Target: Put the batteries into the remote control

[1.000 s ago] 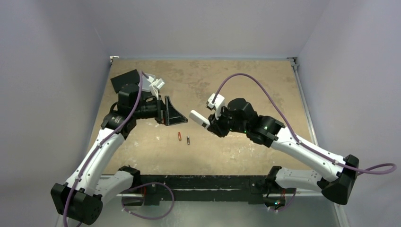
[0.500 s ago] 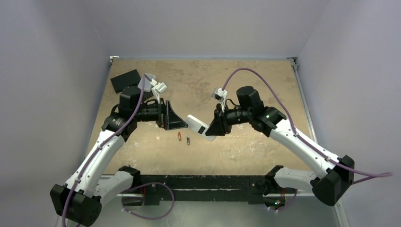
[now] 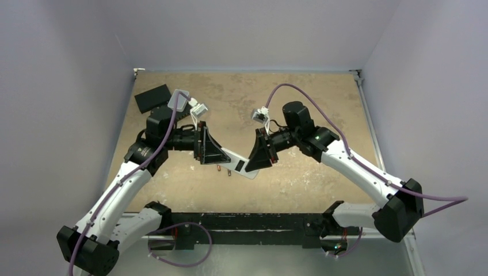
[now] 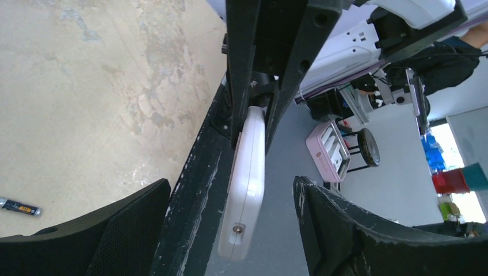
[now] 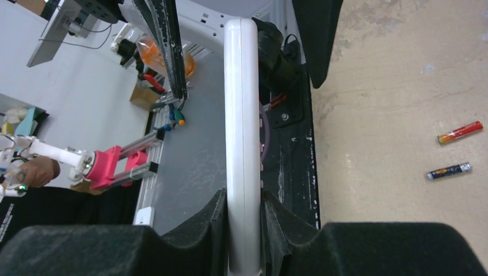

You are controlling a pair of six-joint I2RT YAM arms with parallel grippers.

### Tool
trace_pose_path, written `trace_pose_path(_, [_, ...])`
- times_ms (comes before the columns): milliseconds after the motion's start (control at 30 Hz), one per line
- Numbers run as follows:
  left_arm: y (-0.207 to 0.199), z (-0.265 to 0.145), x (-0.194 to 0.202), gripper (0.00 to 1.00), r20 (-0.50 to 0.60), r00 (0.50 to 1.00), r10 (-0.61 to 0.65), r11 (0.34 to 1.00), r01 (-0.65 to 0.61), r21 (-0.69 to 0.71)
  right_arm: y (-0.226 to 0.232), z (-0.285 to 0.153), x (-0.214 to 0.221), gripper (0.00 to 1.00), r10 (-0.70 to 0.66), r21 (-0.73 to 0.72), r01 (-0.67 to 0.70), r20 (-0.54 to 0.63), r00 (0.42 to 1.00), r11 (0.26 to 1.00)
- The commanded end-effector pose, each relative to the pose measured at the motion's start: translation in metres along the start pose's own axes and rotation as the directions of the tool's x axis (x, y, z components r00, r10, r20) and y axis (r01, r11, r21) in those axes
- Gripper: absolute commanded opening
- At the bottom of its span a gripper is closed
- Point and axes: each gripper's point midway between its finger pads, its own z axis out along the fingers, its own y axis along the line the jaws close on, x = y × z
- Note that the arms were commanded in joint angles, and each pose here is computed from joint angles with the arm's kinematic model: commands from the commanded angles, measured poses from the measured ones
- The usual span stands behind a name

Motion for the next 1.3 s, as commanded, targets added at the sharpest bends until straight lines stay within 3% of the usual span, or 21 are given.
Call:
trace_pose_path(0, [-0.019,0.000,-0.001,0.75,-0.004,0.999,0.039,0.996,-0.039,0.082,0.016,-0.001,-0.016,0.00,-0.043,-0.073,0.045,0.029,0.999,0.996])
trace_pose_path(467, [-0.023,0.005,0.008,0.44,-0.042,0.999,0.026,0.993,-0.021,0.120,0.017,-0.001,-0.020,0.00,-0.047,-0.074,0.050,0.033,0.998,0.996])
trace_pose_path(700, [-0.021,0.007,0.009,0.21,-0.047,0.999,0.024,0.994,-0.019,0.112,0.018,-0.002,-0.023,0.00,-0.053,-0.061,0.055,0.040,0.998,0.997])
trace_pose_path(800, [-0.019,0.007,0.007,0.00,-0.046,0.999,0.027,0.995,-0.022,0.101,0.017,-0.003,-0.022,0.01,-0.054,-0.052,0.056,0.043,0.998,0.997])
trace_pose_path(900, [-0.015,0.008,0.006,0.00,-0.041,0.999,0.019,0.997,-0.016,0.079,0.016,-0.004,-0.021,0.09,-0.057,-0.038,0.059,0.048,0.997,0.998])
trace_pose_path(1100, [-0.012,0.010,0.002,0.00,-0.021,1.000,0.008,0.998,-0.006,0.065,0.014,-0.007,-0.021,0.37,-0.067,0.013,0.066,0.070,0.995,0.998])
trace_pose_path(1267, [-0.015,0.010,-0.006,0.00,0.023,1.000,0.008,0.998,-0.009,0.067,0.006,-0.013,-0.022,0.52,-0.068,0.098,0.057,0.103,0.992,0.994])
